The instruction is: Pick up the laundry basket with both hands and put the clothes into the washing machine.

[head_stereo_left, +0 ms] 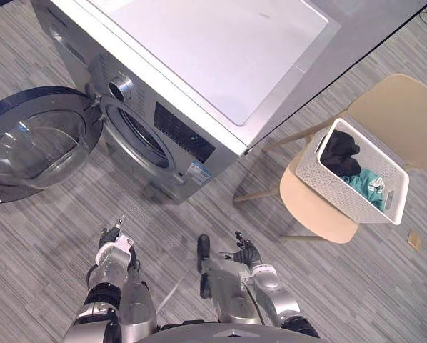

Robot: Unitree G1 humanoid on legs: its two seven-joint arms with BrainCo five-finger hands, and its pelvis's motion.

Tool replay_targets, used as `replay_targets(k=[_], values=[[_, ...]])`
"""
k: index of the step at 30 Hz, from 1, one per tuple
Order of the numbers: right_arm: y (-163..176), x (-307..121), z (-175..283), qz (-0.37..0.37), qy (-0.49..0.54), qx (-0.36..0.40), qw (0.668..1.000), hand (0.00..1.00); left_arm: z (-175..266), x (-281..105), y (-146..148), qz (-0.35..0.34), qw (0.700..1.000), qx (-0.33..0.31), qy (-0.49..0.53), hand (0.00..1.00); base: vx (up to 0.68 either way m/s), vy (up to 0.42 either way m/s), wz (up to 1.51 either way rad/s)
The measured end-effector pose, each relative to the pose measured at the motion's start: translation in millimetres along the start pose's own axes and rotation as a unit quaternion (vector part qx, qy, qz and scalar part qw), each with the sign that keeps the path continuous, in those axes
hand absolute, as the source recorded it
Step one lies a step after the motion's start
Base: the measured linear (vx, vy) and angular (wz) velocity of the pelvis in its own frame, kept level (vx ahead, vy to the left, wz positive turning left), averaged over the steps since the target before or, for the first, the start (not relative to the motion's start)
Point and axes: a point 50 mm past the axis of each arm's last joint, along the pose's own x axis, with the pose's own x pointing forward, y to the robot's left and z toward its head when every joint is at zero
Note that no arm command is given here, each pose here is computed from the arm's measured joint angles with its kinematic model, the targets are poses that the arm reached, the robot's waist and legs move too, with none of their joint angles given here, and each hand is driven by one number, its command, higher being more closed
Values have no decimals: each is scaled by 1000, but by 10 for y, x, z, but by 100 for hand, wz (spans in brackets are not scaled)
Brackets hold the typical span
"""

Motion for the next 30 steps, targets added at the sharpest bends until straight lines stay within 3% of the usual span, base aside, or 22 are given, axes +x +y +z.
replay_targets(k=[4, 9, 14, 20, 25, 28, 30], values=[[10, 6, -62, -2, 15, 6, 1000, 0, -52, -6, 82, 4, 1000, 21, 6, 0, 0, 0, 0], [-81, -18, -311, -25, 75, 2, 997, 0, -445, -41, 608, 51, 988, 119, 85, 0, 32, 8, 4], [-252, -83, -564, -53, 129, -2, 990, 0, -762, -193, 1164, 91, 954, 242, 154, 0, 44, -19, 29], [-518, -114, -691, -110, 163, 10, 980, 0, -873, -355, 1568, 154, 944, 228, 184, 0, 17, -26, 64], [-827, -289, -929, -196, 205, 84, 955, 0, -1155, -569, 1756, 195, 942, 139, 236, 0, -102, 33, 30], [-954, -402, -1034, -232, 217, 122, 940, 0, -1232, -580, 1676, 173, 945, 130, 246, 0, -72, 125, -3], [-837, -386, -1059, -230, 224, 155, 934, 0, -1088, -474, 1590, 155, 952, 153, 217, 0, -135, 54, -28]])
